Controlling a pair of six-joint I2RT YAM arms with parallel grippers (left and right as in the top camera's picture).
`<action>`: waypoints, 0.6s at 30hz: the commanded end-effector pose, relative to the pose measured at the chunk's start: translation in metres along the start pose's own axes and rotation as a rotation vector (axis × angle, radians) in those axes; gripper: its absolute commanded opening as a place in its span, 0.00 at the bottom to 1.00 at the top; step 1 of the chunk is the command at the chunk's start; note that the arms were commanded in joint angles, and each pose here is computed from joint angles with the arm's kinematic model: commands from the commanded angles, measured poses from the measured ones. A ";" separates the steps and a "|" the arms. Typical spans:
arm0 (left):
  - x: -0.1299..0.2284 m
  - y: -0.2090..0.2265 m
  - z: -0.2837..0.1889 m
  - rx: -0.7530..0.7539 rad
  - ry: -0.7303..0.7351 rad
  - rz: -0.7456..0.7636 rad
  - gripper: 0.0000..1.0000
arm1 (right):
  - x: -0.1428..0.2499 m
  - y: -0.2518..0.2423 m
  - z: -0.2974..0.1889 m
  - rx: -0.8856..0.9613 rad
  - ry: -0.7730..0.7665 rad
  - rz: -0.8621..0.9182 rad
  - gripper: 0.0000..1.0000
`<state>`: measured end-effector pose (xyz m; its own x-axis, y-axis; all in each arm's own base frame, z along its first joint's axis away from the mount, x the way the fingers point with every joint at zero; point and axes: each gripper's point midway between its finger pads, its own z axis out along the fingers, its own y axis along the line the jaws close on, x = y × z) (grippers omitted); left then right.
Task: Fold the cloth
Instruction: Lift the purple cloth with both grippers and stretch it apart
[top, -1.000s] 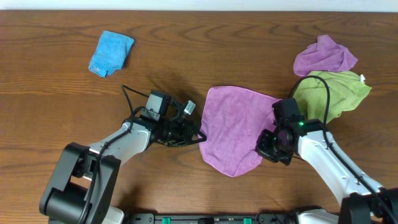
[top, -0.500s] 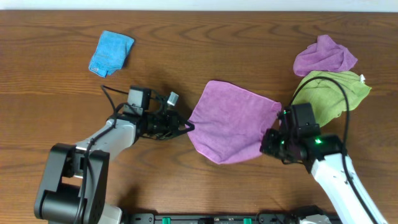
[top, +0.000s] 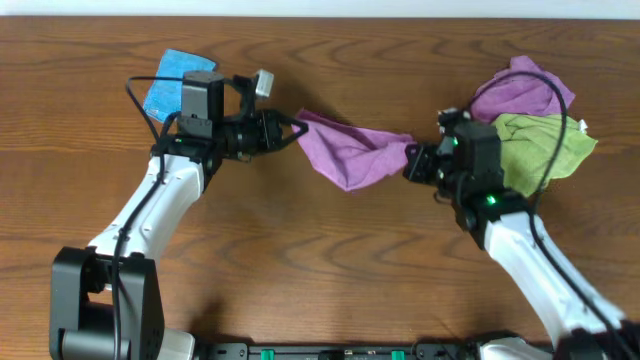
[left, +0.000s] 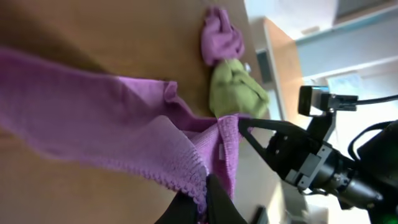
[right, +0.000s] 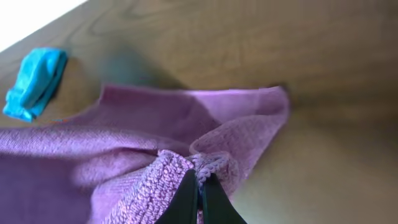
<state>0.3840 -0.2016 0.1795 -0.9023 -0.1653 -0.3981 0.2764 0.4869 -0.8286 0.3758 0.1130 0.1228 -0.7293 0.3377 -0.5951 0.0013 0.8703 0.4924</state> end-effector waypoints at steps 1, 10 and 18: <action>-0.033 -0.002 -0.011 -0.084 -0.115 0.074 0.06 | -0.039 0.016 0.012 -0.016 -0.062 -0.052 0.01; -0.085 -0.022 -0.038 -0.089 -0.247 0.166 0.06 | -0.117 0.053 0.027 -0.038 -0.132 -0.140 0.01; -0.037 0.009 -0.040 -0.157 -0.059 0.111 0.06 | -0.074 0.031 0.021 0.068 0.070 -0.148 0.01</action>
<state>0.4159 -0.1554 0.1975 -0.8597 -0.2325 -0.4548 0.2273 0.6233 -0.7482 0.4518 0.1238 0.1722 -0.7507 0.2199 -0.6229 -0.0551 0.9188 0.3908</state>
